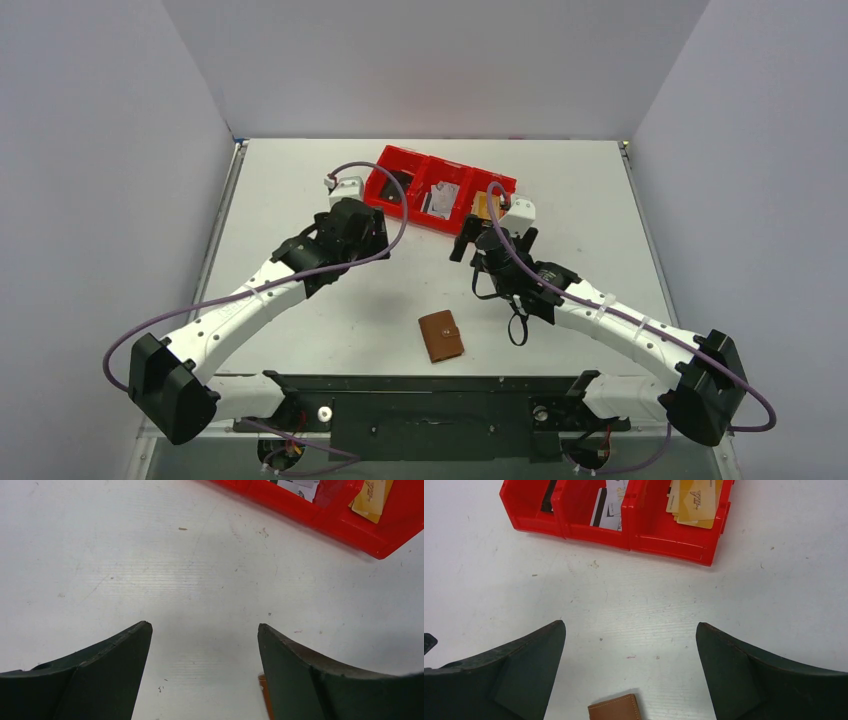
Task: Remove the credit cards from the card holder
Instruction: Open the card holder at the center of the board.
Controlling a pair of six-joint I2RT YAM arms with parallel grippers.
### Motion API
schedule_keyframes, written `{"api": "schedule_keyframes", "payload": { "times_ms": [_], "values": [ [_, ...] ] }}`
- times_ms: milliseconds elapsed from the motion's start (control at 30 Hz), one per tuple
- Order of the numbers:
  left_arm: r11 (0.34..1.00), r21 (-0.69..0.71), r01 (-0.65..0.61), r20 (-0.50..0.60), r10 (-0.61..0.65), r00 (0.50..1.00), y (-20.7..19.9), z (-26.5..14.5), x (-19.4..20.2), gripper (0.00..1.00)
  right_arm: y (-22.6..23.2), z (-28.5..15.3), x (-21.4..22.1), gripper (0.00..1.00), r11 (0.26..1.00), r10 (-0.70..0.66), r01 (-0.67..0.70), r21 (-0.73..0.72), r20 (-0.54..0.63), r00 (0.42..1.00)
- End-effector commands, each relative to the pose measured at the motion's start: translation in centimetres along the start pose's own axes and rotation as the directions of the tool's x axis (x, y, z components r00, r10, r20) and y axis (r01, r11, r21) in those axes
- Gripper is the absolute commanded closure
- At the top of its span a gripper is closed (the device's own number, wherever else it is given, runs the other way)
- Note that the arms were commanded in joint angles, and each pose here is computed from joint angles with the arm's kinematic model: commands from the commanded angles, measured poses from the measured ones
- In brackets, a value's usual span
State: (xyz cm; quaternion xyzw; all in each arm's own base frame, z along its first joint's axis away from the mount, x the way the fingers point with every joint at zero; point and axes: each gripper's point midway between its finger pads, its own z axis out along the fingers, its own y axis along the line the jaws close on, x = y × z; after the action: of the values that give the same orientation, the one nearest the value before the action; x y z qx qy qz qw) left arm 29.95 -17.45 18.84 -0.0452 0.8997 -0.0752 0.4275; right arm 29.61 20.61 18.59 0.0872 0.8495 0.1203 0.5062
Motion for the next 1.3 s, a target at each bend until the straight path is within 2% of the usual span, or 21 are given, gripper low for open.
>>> {"api": "schedule_keyframes", "payload": {
  "times_ms": [0,333,533,800,1033,1267],
  "values": [
    [0.999,-0.026,0.026,0.079,-0.023,0.997,0.3,-1.2,-2.6,0.24,1.4,-0.2,-1.5,0.0,0.998,0.056,-0.054,-0.04,0.033,0.998],
    [0.999,-0.012,0.044,0.056,-0.043,0.998,0.5,-1.2,-2.3,0.24,0.7,0.0,-1.0,0.0,1.0,0.003,-0.003,0.002,0.017,1.0],
    [0.998,0.008,0.064,0.051,-0.064,0.997,1.2,-0.8,-1.9,0.24,1.0,-0.9,0.3,0.01,0.994,-0.105,0.105,0.036,-0.006,0.994],
    [0.996,0.013,0.09,-0.012,-0.089,0.996,2.0,-0.2,0.2,0.24,3.1,-2.5,6.6,0.06,0.965,-0.261,0.262,-0.013,-0.132,0.956],
    [0.995,0.012,0.102,-0.038,-0.101,0.994,2.5,-0.1,1.5,0.24,1.8,-3.1,12.4,0.24,0.942,-0.334,0.331,-0.062,-0.293,0.896],
    [0.993,0.022,0.112,-0.063,-0.11,0.992,2.6,0.3,2.7,0.24,2.1,-3.7,15.6,0.41,0.921,-0.386,0.373,-0.108,-0.366,0.847]
  ]
}}
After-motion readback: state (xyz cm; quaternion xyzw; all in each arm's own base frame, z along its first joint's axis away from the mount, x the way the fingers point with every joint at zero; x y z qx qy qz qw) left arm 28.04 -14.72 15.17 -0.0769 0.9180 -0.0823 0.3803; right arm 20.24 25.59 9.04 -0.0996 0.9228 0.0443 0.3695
